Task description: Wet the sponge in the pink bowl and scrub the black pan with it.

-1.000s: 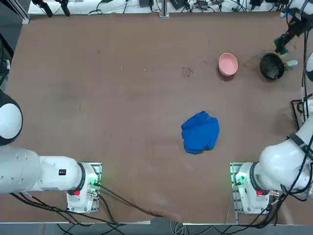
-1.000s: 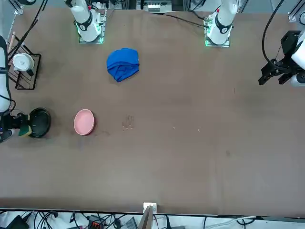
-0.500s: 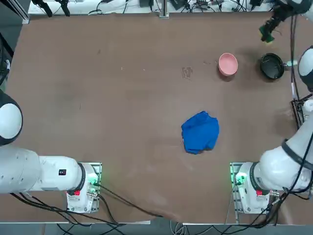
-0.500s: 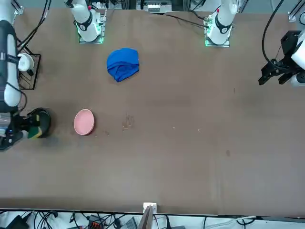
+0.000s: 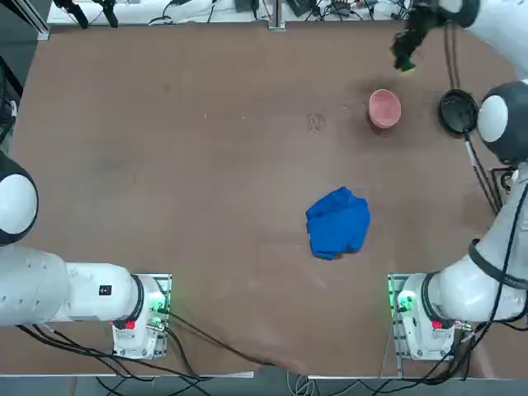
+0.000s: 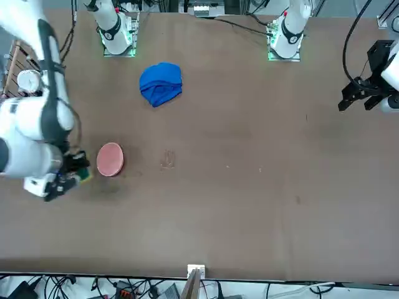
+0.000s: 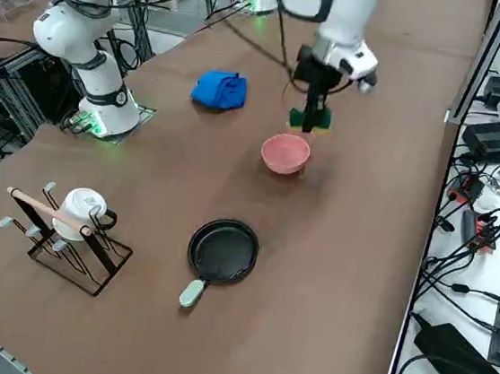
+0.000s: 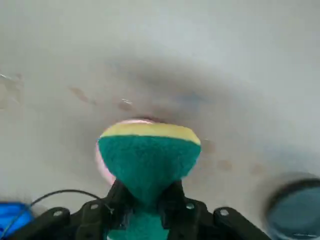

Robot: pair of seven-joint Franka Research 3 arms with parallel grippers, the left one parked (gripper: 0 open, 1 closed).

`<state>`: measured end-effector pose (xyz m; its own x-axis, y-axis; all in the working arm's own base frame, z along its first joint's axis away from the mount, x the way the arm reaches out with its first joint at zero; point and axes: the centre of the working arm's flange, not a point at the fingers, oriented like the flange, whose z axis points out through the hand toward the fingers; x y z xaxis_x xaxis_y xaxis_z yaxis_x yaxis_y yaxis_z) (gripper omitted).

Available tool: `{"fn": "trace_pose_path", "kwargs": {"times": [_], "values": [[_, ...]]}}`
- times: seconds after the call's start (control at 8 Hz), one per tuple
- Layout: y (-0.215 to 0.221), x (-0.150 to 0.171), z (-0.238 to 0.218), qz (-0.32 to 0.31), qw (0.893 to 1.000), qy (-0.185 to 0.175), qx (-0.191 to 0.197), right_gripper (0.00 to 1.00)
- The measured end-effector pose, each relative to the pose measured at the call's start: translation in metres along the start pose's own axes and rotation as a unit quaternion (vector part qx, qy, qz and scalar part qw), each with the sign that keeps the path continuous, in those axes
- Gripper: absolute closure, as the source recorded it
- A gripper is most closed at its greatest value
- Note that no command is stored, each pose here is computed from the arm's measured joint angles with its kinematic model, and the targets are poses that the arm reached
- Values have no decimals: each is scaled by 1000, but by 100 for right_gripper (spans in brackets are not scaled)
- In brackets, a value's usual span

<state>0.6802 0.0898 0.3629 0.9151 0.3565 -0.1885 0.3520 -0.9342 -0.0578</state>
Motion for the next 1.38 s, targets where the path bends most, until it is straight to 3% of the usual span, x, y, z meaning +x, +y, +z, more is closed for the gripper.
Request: {"fn": "trace_pose_path", "kwargs": {"times": [0.38,0.75,1.38], "values": [[-121,29,44,56,998,-11,-9,72],[-169,39,85,121,992,-27,30,71],[-245,50,150,210,977,-22,14,69]]}}
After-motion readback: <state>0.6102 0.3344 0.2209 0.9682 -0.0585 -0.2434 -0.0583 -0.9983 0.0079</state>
